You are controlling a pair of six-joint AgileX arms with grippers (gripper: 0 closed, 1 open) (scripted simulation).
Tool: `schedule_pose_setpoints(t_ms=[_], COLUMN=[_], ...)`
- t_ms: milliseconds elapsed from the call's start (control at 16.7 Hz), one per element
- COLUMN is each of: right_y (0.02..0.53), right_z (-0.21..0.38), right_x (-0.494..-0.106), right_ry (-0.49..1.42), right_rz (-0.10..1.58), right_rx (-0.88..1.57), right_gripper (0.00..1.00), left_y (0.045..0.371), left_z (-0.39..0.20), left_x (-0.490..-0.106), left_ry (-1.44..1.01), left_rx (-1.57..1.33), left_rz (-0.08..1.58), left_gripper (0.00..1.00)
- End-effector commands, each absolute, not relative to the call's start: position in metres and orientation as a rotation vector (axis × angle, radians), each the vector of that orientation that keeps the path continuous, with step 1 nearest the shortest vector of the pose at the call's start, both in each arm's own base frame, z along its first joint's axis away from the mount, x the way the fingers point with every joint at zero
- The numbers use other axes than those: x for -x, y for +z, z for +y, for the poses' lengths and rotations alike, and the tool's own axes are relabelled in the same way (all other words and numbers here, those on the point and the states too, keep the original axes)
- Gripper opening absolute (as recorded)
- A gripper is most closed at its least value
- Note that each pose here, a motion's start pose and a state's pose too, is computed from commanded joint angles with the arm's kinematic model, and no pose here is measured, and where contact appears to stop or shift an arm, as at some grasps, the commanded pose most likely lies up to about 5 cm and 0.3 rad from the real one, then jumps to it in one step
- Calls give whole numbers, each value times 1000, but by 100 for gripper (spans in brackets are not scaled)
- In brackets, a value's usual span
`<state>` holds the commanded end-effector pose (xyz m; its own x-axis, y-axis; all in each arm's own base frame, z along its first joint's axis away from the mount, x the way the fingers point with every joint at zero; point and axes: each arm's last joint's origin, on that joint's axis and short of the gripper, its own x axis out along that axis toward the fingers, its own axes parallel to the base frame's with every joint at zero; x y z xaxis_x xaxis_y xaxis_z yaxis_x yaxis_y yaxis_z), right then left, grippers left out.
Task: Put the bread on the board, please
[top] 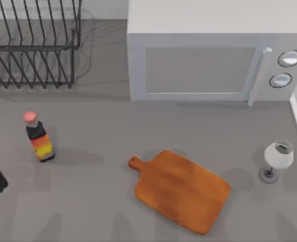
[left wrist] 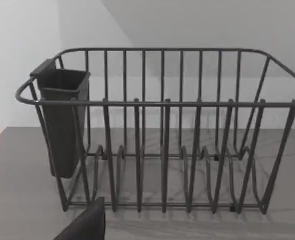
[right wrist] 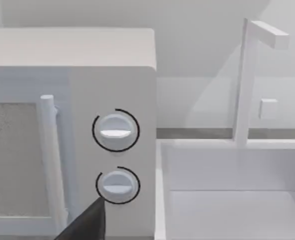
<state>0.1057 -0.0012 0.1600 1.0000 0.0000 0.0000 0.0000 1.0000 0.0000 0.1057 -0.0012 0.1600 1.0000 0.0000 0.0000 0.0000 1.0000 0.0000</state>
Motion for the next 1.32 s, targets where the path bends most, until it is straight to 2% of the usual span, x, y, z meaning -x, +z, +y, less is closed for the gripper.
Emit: schedule_pose_setpoints(t_ms=[240,540,720,900,1140,1320], right_y=[160,160,160,160,160,160], right_z=[-1,-1,-1,-1,-1,-1], right_x=[-106,-106,-106,-106,-106,-106], right_ry=[0,0,0,0,0,0], right_rz=[0,0,0,0,0,0], right_rx=[0,0,0,0,0,0], right_gripper=[100,100,100,100,100,100], left_y=[166,208,236,249,231,205], left_z=[0,7,16,33,61,79], left_x=[-106,-116,-142,-190,-260,-294], left_ry=[8,61,104,141,160,148], left_rx=[2,10,18,32,61,82], left_rz=[24,221,443,731,1109,1334], left_gripper=[100,100,100,100,100,100])
